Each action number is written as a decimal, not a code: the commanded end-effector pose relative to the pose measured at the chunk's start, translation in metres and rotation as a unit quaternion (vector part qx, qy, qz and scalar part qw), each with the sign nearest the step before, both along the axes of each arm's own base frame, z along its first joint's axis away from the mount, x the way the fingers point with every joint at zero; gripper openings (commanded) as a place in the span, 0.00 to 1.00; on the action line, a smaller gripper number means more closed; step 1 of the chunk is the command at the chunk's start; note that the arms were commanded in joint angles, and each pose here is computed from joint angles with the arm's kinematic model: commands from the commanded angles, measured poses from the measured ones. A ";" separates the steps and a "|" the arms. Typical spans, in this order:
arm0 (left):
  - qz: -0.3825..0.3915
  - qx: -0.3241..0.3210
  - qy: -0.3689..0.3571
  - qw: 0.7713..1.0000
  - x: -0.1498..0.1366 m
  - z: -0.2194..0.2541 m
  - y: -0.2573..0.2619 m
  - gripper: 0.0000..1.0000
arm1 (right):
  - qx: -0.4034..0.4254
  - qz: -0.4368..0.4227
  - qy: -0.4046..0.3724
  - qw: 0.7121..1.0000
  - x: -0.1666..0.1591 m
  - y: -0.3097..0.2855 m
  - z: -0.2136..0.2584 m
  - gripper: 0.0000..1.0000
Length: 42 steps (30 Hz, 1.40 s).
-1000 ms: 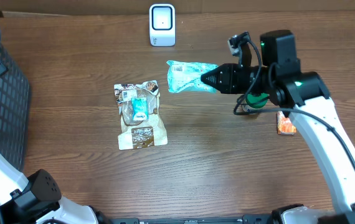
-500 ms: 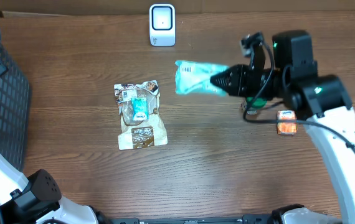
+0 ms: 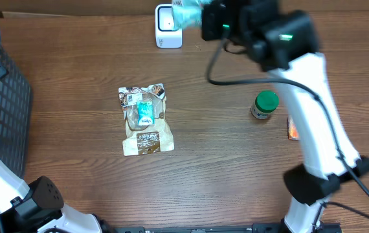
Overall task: Scan the item barcode
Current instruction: 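Lift the teal wipes packet and carry it up toward the scanner, then hold the teal wipes packet in front of the white scanner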
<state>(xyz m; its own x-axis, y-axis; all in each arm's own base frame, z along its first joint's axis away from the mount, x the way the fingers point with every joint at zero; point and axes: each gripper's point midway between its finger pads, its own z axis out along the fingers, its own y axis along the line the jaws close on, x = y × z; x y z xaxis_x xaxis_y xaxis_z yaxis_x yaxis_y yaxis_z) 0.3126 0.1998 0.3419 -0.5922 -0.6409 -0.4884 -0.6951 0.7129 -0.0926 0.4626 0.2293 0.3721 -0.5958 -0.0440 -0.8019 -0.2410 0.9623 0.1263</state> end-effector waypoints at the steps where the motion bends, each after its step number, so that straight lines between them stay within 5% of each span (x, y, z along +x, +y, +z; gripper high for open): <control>1: 0.003 -0.002 -0.002 1.000 0.000 0.000 -0.001 0.99 | -0.145 -0.094 -0.092 0.981 0.035 -0.021 0.006 0.04; 10: 0.003 -0.002 -0.002 1.000 0.000 0.001 -0.001 1.00 | -0.352 -0.063 -0.183 0.916 0.118 0.012 -0.043 0.04; 17: 0.003 -0.002 -0.002 1.000 0.000 0.001 -0.001 1.00 | -0.415 -0.034 -0.254 0.873 0.161 0.042 -0.071 0.04; 26: 0.003 -0.002 -0.002 1.000 0.000 0.000 -0.001 1.00 | -0.504 0.031 -0.249 0.827 0.185 0.062 -0.145 0.04; 42: 0.003 -0.002 -0.002 1.000 0.000 0.001 -0.001 1.00 | -0.514 0.073 -0.247 0.818 0.194 0.064 -0.168 0.04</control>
<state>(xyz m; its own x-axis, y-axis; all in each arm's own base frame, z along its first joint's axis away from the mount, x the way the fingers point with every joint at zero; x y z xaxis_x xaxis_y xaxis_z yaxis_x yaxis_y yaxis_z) 0.3126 0.1998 0.3419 -0.5922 -0.6409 -0.4884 -0.6951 0.7129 -0.0926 0.6505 0.3044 0.1833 -0.1489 -0.8829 -0.4452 -0.1719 0.4665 -0.8676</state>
